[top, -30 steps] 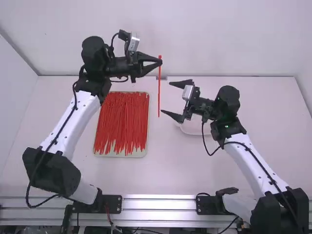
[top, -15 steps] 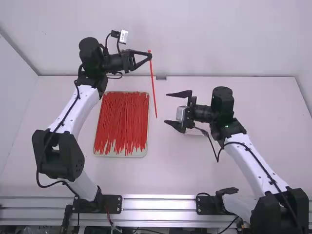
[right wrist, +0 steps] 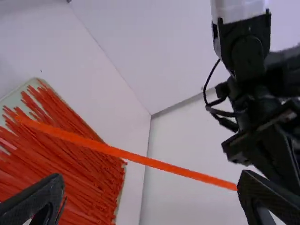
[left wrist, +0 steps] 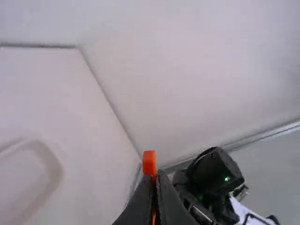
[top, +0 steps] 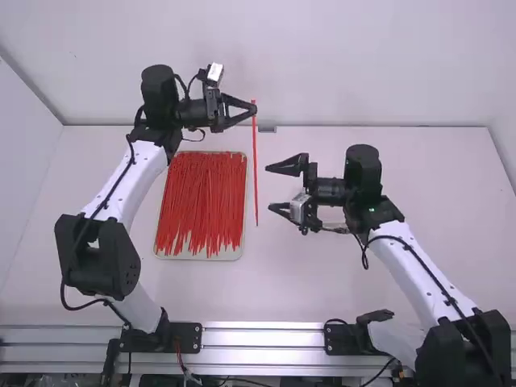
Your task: Fasten the cable tie
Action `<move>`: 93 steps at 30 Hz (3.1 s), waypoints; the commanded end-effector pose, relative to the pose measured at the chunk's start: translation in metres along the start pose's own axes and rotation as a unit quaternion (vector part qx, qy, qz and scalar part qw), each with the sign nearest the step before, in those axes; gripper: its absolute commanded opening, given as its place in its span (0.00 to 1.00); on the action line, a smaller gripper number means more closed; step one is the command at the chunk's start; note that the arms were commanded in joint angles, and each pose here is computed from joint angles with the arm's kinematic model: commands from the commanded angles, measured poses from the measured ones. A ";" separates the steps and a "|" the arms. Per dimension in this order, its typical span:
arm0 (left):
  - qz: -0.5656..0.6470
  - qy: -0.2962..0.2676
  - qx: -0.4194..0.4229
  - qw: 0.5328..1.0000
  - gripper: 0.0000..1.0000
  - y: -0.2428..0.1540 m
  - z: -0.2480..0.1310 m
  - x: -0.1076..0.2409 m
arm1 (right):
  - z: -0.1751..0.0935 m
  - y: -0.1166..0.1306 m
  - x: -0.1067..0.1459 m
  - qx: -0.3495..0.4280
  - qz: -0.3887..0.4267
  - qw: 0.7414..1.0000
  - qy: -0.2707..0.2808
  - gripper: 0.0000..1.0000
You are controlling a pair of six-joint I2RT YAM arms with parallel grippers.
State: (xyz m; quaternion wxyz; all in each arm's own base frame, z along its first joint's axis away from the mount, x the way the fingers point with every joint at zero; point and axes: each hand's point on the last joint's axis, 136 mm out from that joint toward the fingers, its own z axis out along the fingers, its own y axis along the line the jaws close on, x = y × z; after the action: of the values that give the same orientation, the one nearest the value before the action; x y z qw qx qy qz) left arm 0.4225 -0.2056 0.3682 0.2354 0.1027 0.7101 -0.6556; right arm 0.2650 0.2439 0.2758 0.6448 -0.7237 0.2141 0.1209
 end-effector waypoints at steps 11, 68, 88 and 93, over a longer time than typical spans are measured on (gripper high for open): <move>-0.083 0.014 0.009 0.996 0.03 -0.008 0.003 0.003 | 0.009 -0.003 -0.017 -0.003 -0.143 0.989 -0.038 0.97; -0.106 0.016 -0.011 0.994 0.02 0.005 0.010 0.011 | 0.004 0.002 -0.048 -0.005 -0.144 0.981 -0.127 0.00; 0.082 0.035 -0.016 0.996 0.02 0.014 0.012 0.023 | 0.004 -0.011 -0.051 -0.015 0.017 0.992 -0.128 0.00; 0.134 0.038 -0.017 0.990 0.02 0.016 0.012 0.025 | 0.004 -0.012 -0.052 -0.022 0.075 0.988 -0.130 0.00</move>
State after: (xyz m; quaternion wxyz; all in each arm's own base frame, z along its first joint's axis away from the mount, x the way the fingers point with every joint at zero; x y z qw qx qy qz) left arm 0.4144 -0.2153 0.3350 0.2573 0.1559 0.7297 -0.6140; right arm 0.2241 0.2556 0.3014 0.6530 -0.7080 0.1445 0.2269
